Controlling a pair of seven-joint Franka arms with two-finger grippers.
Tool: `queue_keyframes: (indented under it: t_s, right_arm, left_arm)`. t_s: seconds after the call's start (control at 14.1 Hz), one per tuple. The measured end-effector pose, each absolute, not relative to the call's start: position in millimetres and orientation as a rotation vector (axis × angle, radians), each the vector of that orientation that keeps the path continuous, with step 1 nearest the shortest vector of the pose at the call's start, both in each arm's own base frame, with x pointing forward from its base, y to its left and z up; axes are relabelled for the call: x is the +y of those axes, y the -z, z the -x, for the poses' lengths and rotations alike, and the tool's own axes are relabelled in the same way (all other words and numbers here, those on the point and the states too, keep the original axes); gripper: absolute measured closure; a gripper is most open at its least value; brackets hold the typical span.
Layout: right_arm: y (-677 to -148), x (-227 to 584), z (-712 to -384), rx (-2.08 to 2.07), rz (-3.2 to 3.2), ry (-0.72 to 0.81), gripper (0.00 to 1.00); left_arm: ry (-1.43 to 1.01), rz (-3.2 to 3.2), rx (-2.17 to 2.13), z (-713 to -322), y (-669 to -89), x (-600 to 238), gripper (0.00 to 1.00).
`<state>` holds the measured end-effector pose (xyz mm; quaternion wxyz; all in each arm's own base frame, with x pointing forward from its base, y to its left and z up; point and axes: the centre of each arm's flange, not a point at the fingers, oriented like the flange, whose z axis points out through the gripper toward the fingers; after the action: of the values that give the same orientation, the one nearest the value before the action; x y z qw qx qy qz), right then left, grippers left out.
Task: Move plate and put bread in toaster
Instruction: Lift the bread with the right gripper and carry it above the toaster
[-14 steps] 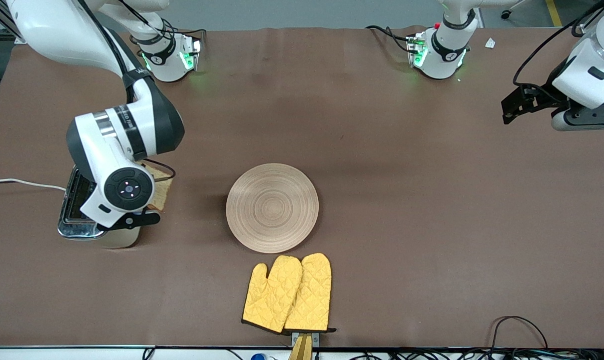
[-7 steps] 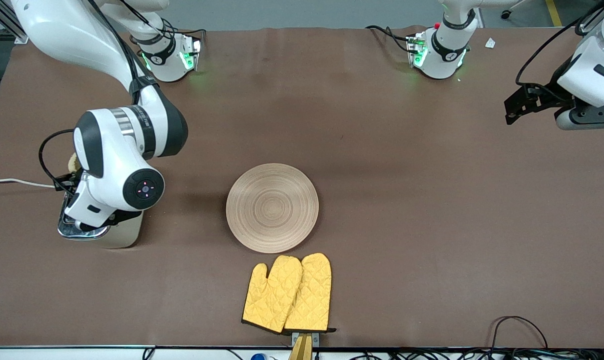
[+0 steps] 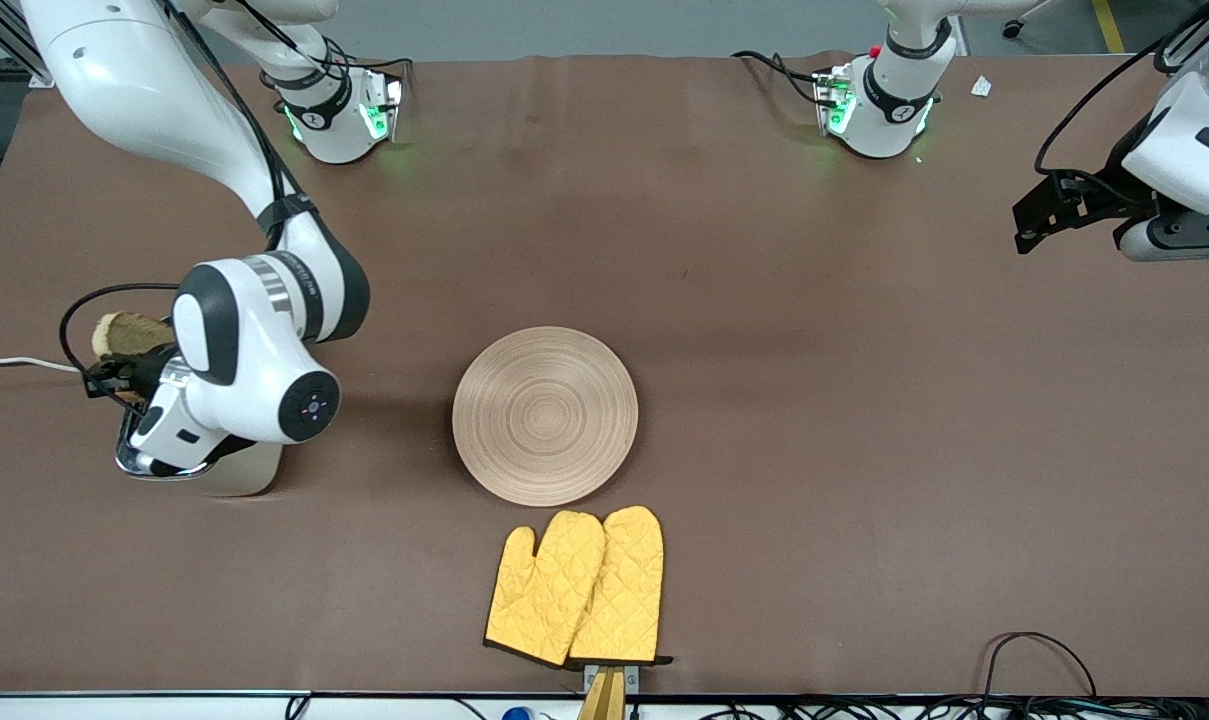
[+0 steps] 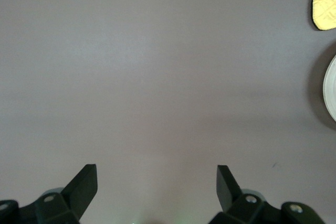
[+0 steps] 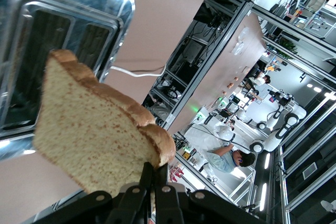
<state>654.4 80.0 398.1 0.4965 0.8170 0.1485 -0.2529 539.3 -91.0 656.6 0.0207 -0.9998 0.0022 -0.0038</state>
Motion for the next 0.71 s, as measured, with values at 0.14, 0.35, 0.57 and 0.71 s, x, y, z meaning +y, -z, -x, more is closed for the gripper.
queue_keyframes:
  t_s: [0.14, 0.35, 0.57, 0.71]
  right_arm:
    - [-393, 71, -659, 0.332, -1.982, 0.590, 0.96]
    - [-375, 74, -660, 0.281, -1.982, 0.564, 0.96]
    - [-364, 84, -657, 0.242, -1.986, 0.540, 0.96]
    - [-360, 96, -653, 0.217, -2.020, 0.535, 0.96]
  left_arm:
    - [0.010, 3.121, 0.009, -539, -657, -93, 0.00]
    - [0.010, 3.127, 0.006, -539, -657, -93, 0.00]
    - [0.010, 3.127, 0.003, -540, -657, -91, 0.00]
    - [0.010, 3.127, 0.000, -540, -657, -91, 0.00]
